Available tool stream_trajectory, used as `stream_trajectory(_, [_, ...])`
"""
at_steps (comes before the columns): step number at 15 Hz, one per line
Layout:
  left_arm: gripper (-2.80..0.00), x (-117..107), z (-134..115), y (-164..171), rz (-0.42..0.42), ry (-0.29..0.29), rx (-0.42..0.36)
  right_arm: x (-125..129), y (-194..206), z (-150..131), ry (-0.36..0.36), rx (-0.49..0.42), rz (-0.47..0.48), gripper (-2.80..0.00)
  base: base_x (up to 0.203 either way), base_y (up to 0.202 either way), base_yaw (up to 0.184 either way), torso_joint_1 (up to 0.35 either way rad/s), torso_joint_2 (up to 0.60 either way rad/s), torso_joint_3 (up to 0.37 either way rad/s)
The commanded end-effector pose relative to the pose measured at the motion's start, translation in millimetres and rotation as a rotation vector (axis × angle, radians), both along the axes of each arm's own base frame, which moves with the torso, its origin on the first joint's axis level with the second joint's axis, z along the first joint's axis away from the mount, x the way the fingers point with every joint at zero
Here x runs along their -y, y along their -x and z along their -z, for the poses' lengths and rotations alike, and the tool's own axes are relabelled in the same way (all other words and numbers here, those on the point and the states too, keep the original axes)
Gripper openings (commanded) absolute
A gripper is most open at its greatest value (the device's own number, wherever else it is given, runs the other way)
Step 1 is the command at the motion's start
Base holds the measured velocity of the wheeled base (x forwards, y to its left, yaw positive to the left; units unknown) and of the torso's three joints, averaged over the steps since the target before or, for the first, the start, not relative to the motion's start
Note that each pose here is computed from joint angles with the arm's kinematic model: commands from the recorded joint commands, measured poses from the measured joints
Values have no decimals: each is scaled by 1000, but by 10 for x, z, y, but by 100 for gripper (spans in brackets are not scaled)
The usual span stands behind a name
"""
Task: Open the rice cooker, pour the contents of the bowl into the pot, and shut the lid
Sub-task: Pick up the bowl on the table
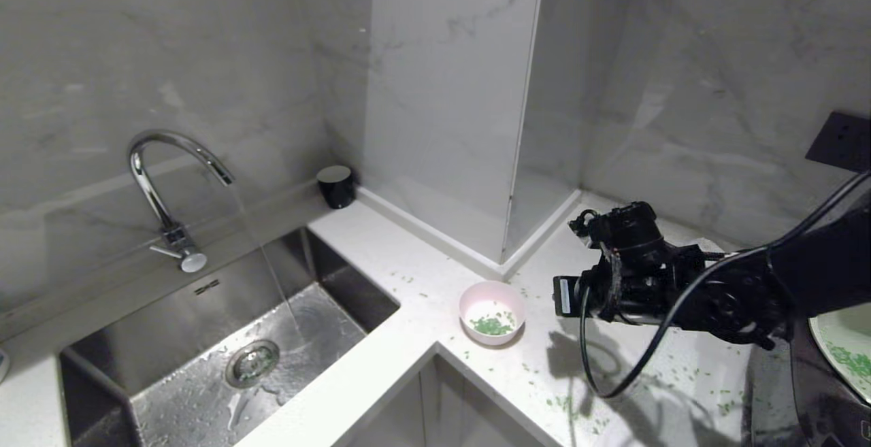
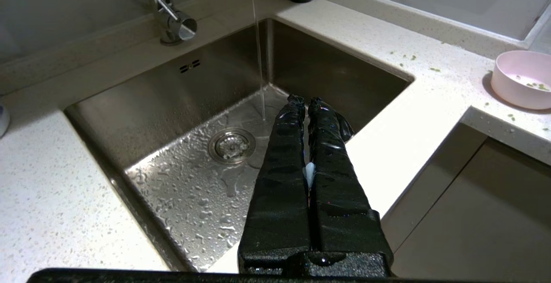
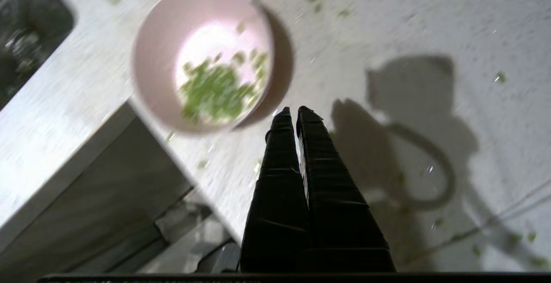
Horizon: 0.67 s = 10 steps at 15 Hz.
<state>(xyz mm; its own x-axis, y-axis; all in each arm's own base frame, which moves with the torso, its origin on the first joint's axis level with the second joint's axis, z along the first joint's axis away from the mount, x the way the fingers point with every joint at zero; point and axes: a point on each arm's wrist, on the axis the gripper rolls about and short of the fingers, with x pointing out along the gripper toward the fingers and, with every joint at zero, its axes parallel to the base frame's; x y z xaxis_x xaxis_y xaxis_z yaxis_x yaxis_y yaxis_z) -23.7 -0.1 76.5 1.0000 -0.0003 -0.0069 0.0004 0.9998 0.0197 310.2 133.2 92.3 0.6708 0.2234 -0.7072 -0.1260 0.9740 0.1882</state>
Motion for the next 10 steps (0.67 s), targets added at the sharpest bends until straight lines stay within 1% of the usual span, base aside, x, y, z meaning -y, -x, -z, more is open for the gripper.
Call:
stream_trajectory(1, [-280, 0, 1, 0, -2, 7, -1, 154, -388, 341, 32, -44, 90, -280, 0, 0, 0, 0, 0, 0])
stream_trajectory(2, [-280, 0, 1, 0, -2, 7, -1, 192, -444, 379, 40, -45, 100, -280, 0, 0, 0, 0, 0, 0])
stream_trajectory(4, [-280, 0, 1, 0, -2, 7, -1, 192, -493, 507, 69, -65, 85, -280, 0, 0, 0, 0, 0, 0])
stream_trajectory(7, [-280, 0, 1, 0, -2, 7, -1, 76, -487, 656, 74, -100, 52, -280, 0, 0, 0, 0, 0, 0])
stream_trajectory(10, [-280, 0, 1, 0, -2, 7, -1, -3, -561, 769, 71, -111, 39, -280, 0, 0, 0, 0, 0, 0])
